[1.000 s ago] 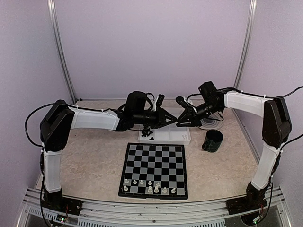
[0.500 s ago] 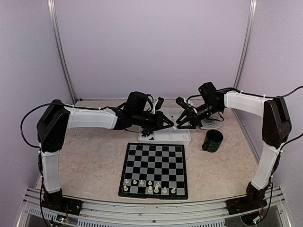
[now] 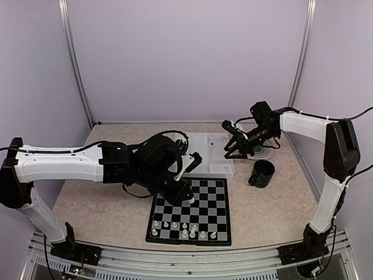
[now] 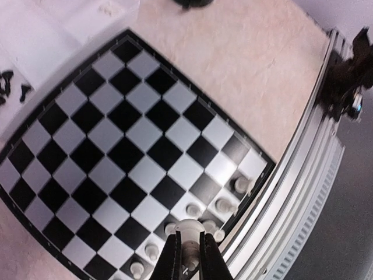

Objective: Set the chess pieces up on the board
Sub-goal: Place the bishop on c1.

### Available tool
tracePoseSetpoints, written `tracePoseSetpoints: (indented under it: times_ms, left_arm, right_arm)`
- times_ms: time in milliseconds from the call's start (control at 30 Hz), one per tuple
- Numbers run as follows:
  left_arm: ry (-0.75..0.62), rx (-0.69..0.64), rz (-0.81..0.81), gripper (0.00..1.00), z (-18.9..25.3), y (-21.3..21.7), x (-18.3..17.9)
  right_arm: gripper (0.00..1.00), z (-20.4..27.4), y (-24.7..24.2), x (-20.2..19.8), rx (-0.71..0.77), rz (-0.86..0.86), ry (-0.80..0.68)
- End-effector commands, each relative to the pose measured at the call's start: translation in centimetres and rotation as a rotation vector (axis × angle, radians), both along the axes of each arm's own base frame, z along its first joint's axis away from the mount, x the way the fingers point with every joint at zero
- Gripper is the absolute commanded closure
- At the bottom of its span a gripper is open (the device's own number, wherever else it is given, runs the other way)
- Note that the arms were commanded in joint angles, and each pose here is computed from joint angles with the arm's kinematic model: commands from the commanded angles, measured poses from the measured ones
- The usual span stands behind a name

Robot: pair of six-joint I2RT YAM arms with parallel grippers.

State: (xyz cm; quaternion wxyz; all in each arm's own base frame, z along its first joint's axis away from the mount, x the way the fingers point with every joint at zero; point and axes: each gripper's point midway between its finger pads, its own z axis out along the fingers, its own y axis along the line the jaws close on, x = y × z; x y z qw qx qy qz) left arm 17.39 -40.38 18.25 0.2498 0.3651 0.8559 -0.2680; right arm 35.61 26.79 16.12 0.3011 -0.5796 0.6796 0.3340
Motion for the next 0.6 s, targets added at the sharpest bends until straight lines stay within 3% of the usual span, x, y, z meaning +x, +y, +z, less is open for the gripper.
tracePoseSetpoints:
  times_ms: [0, 200, 567]
  left_arm:
    - [0.003, 0.236, 0.021, 1.0, -4.7, 4.4, -2.4]
    - [0.055, 0.333, -0.023, 1.0, -8.4, 5.9, -5.5]
    - [0.077, 0.34, -0.059, 1.0, -10.5, 5.1, -6.1]
  right_arm:
    - [0.5, -0.4, -0.3, 0.5, -0.022, -0.004, -0.008]
    - [0.47, -0.7, -0.2, 0.6, -0.024, -0.002, 0.004]
    - [0.45, -1.2, -0.3, 0.5, -0.03, 0.0, 0.019]
